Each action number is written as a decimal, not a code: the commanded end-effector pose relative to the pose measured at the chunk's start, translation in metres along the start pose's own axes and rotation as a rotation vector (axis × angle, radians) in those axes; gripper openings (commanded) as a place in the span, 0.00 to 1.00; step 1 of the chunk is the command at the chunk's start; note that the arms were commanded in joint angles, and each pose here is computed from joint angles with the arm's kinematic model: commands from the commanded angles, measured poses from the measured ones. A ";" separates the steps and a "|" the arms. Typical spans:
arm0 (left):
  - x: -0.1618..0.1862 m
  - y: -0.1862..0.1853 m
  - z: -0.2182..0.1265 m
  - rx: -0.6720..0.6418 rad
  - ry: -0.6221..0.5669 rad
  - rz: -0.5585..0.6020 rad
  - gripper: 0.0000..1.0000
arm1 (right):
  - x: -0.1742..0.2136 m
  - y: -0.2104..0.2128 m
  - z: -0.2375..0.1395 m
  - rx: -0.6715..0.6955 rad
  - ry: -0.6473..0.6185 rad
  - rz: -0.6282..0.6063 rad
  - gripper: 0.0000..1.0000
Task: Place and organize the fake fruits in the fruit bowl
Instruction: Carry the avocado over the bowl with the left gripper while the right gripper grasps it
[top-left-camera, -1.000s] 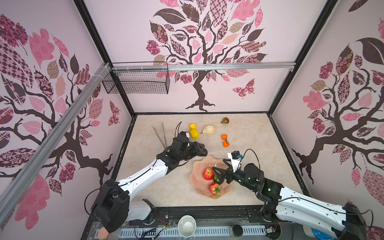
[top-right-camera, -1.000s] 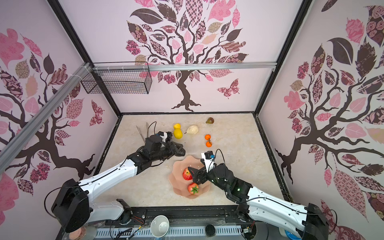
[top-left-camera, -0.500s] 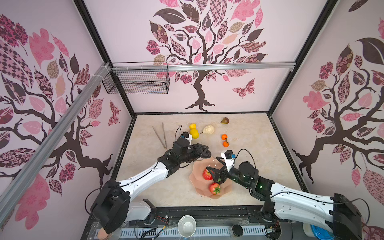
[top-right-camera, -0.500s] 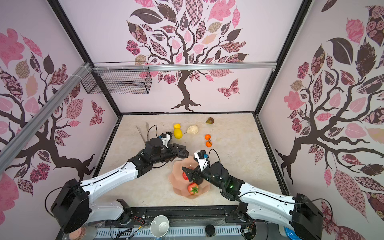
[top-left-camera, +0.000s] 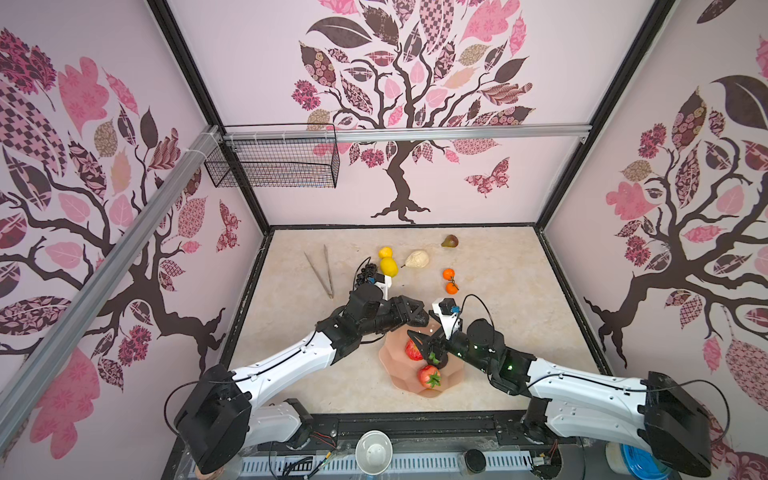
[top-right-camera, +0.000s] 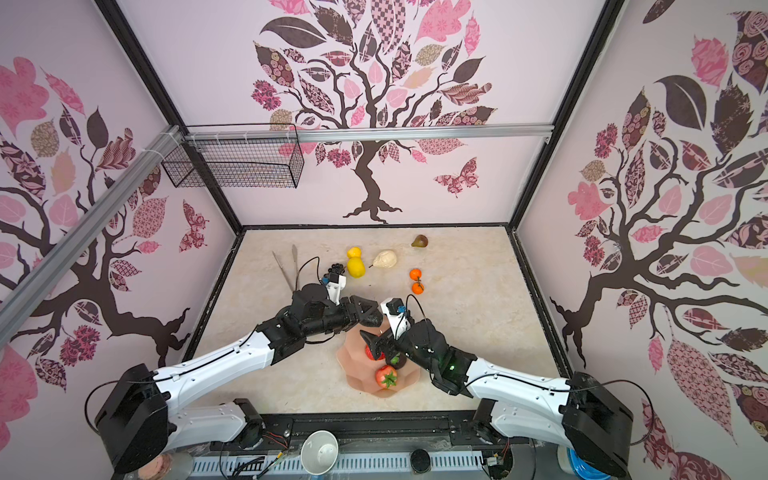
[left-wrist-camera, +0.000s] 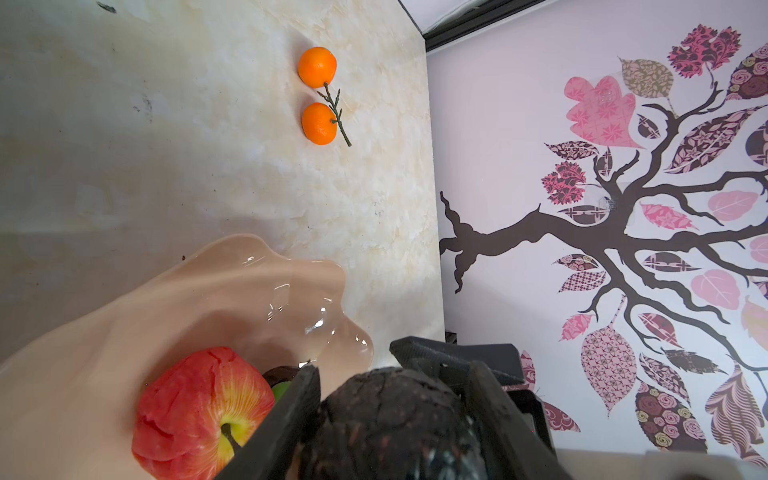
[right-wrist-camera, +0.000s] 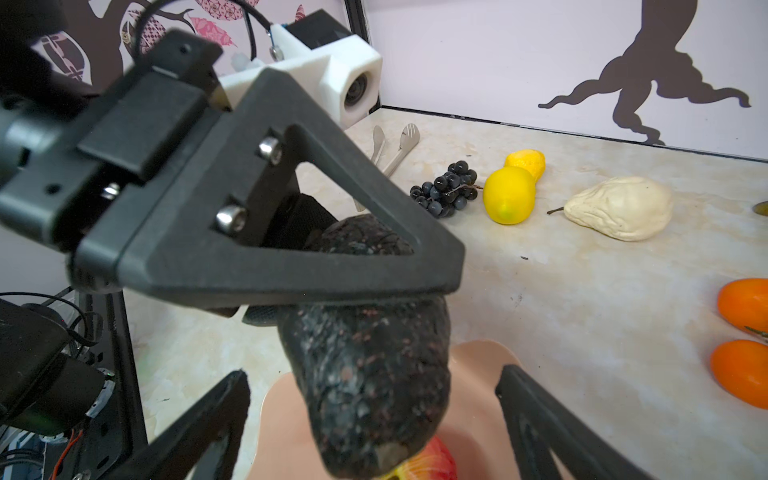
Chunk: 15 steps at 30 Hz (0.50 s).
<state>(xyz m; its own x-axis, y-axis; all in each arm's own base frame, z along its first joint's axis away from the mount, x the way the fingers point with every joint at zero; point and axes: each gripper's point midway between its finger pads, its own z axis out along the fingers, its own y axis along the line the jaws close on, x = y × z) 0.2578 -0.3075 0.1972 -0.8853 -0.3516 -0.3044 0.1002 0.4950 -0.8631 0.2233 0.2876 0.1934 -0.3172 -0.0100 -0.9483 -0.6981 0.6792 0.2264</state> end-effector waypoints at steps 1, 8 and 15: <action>0.006 0.008 -0.002 0.001 0.004 -0.010 0.53 | -0.022 0.007 0.005 -0.016 -0.044 -0.005 0.95; 0.009 0.007 -0.001 0.010 0.015 -0.014 0.53 | -0.029 0.010 0.008 -0.053 -0.068 0.004 0.89; 0.013 0.004 -0.002 0.018 0.026 -0.009 0.54 | -0.025 0.014 0.016 -0.114 -0.027 0.024 0.80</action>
<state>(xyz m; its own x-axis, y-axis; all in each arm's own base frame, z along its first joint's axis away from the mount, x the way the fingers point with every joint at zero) 0.2519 -0.3076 0.1877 -0.8960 -0.3453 -0.2792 0.0777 0.4971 -0.8642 0.2326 0.2989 0.2009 -0.3282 0.0029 -0.9446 -0.7276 0.6370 0.2548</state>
